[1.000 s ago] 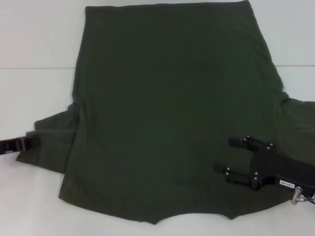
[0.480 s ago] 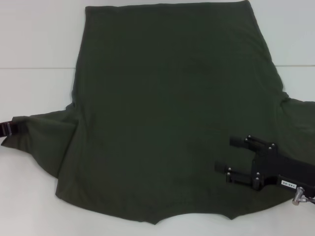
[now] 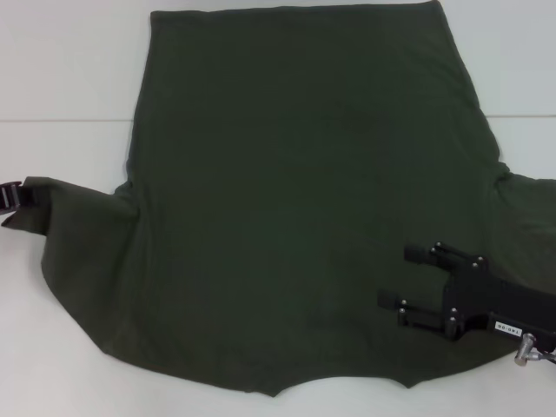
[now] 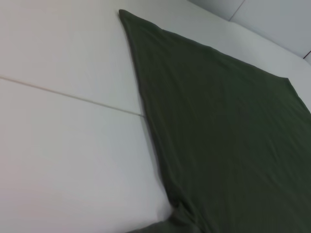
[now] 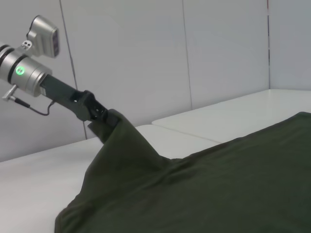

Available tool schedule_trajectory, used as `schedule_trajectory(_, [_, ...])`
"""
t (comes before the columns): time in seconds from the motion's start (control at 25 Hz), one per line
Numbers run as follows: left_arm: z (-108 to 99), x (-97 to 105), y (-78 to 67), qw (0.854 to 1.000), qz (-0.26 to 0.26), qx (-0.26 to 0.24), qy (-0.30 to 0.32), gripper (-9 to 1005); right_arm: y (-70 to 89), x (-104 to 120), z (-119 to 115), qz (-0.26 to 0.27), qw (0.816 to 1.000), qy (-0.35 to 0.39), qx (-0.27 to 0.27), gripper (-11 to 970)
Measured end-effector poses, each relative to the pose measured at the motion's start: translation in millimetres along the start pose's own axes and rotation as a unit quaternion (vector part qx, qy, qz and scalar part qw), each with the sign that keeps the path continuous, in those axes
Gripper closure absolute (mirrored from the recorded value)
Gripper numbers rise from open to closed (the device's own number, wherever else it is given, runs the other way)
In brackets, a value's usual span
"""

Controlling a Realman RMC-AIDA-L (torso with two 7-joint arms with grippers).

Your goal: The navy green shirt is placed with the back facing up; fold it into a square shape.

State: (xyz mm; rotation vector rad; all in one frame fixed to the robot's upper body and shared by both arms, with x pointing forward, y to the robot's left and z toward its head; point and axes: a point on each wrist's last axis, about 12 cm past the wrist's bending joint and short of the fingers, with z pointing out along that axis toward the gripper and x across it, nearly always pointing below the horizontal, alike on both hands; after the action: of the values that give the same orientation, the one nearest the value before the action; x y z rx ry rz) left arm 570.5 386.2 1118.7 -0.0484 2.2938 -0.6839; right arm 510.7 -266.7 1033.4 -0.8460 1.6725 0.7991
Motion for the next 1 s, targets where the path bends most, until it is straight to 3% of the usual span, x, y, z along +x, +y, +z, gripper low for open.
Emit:
schedule_trajectory(0.2, [5.8,-6.2,-10.5,1.0,-0.004,0.003,0.018,964,1.1,0.4,0.5,0.001,1.0,0.0,-0.002,93])
schedule_trajectory(0.36, [13.8,-13.5,-26.9,0.999,-0.028,0.016,0.038,963,1.6,1.1,0.2,0.002,1.0,0.0,-0.002,93])
schedule_trajectory(0.6, [44.7,-6.6,-73.9,0.99,-0.045,0.107,0.081,961,2.0,1.6,-0.2,0.003,1.0,0.0,-0.002,94])
schedule_trajectory(0.68, [53.8,-0.8,-82.0,0.987,-0.05,0.12,0.091,961,2.0,1.5,-0.2,0.003,1.0,0.0,-0.002,94])
schedule_trajectory(0.8, [72.0,13.3,-90.6,0.982,-0.071,0.138,0.106,940,2.0,1.4,-0.1,0.003,1.0,-0.001,-0.002,94])
schedule_trajectory(1.0, [79.1,25.5,-86.4,0.977,-0.108,0.16,0.093,822,1.8,1.3,-0.2,0.003,1.0,-0.001,-0.001,94])
